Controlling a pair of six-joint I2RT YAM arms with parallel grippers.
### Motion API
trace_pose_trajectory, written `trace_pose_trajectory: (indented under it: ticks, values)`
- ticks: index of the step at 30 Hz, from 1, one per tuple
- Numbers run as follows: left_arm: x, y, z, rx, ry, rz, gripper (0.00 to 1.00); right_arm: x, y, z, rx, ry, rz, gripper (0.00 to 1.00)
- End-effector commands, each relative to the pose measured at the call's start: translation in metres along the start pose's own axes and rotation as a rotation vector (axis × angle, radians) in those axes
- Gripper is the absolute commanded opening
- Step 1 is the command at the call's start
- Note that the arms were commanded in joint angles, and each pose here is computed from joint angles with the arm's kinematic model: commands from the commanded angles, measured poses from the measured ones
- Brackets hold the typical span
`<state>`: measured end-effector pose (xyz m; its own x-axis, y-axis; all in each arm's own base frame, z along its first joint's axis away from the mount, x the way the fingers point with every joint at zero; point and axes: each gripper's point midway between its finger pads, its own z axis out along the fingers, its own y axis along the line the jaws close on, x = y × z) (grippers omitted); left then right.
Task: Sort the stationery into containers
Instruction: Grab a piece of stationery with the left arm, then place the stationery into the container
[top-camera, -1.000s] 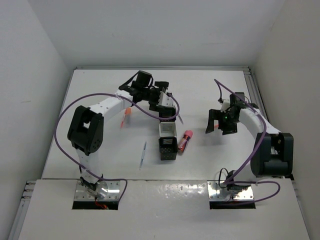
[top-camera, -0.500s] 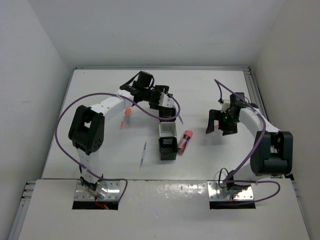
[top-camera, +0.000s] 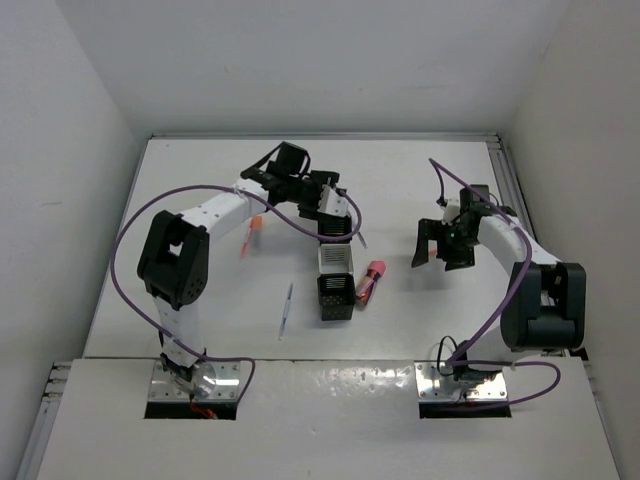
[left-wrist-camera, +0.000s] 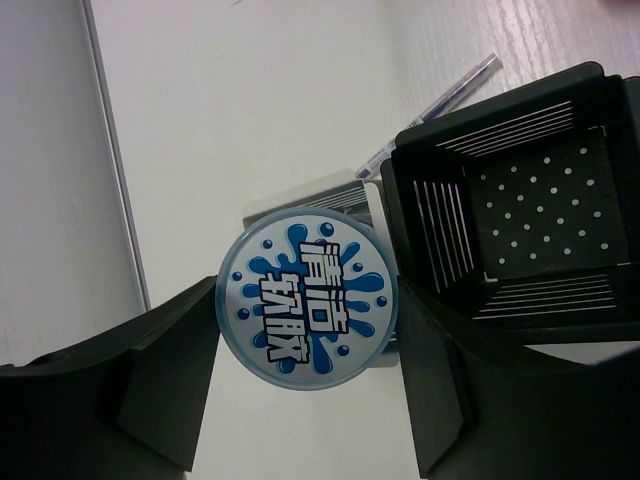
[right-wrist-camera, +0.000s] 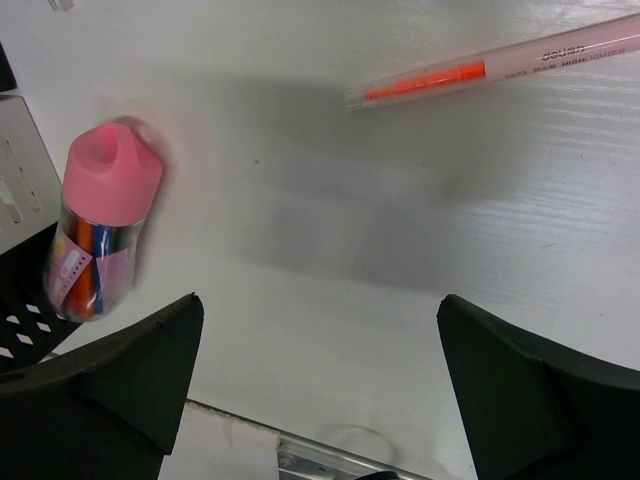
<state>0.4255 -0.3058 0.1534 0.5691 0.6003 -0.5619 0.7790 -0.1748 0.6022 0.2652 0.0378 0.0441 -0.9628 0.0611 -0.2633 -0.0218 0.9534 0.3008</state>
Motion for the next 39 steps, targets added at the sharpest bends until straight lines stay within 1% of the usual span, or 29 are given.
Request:
trace_pose_trajectory:
  ticks: [1,5,6,10,18,20,21,24,27,30,35,39]
  values:
    - [-0.025,0.036,-0.017,-0.103,-0.019,0.069,0.37,-0.022,0.004,-0.007,-0.014,-0.062,-0.002,0.98]
    - [-0.033,0.047,-0.026,-0.146,-0.019,0.071,0.35,-0.024,0.005,-0.009,-0.016,-0.066,-0.003,0.98]
    - [-0.038,0.055,-0.03,-0.177,-0.021,0.077,0.34,-0.023,0.005,-0.01,-0.018,-0.066,-0.002,0.98]
    - [-0.057,0.077,-0.042,-0.229,-0.054,0.021,0.34,-0.023,0.006,-0.011,-0.022,-0.068,-0.004,0.98]
    - [-0.08,0.093,-0.065,-0.278,-0.084,-0.007,0.31,-0.023,0.008,-0.014,-0.027,-0.078,-0.008,0.98]
    - [-0.087,0.097,-0.072,-0.287,-0.102,-0.067,0.31,-0.023,0.008,-0.015,-0.027,-0.078,-0.008,0.98]
    - [-0.089,0.1,-0.073,-0.293,-0.106,-0.098,0.28,-0.023,0.008,-0.015,-0.025,-0.076,-0.007,0.98]
    - [-0.087,0.107,-0.072,-0.269,-0.133,-0.372,0.24,-0.024,0.009,-0.014,-0.03,-0.079,-0.008,0.98]
    - [-0.081,0.109,-0.067,-0.191,-0.154,-0.577,0.21,-0.024,0.008,-0.014,-0.028,-0.078,-0.008,0.98]
    - [-0.071,0.103,-0.062,-0.154,-0.139,-0.717,0.2,-0.023,0.009,-0.013,-0.031,-0.071,-0.008,0.98]
    - [-0.05,0.091,-0.055,-0.158,-0.1,-0.855,0.2,-0.022,0.008,-0.011,-0.031,-0.063,-0.004,0.98]
    - [-0.037,0.084,-0.047,-0.153,-0.068,-0.897,0.19,-0.022,0.007,-0.009,-0.034,-0.058,-0.003,0.98]
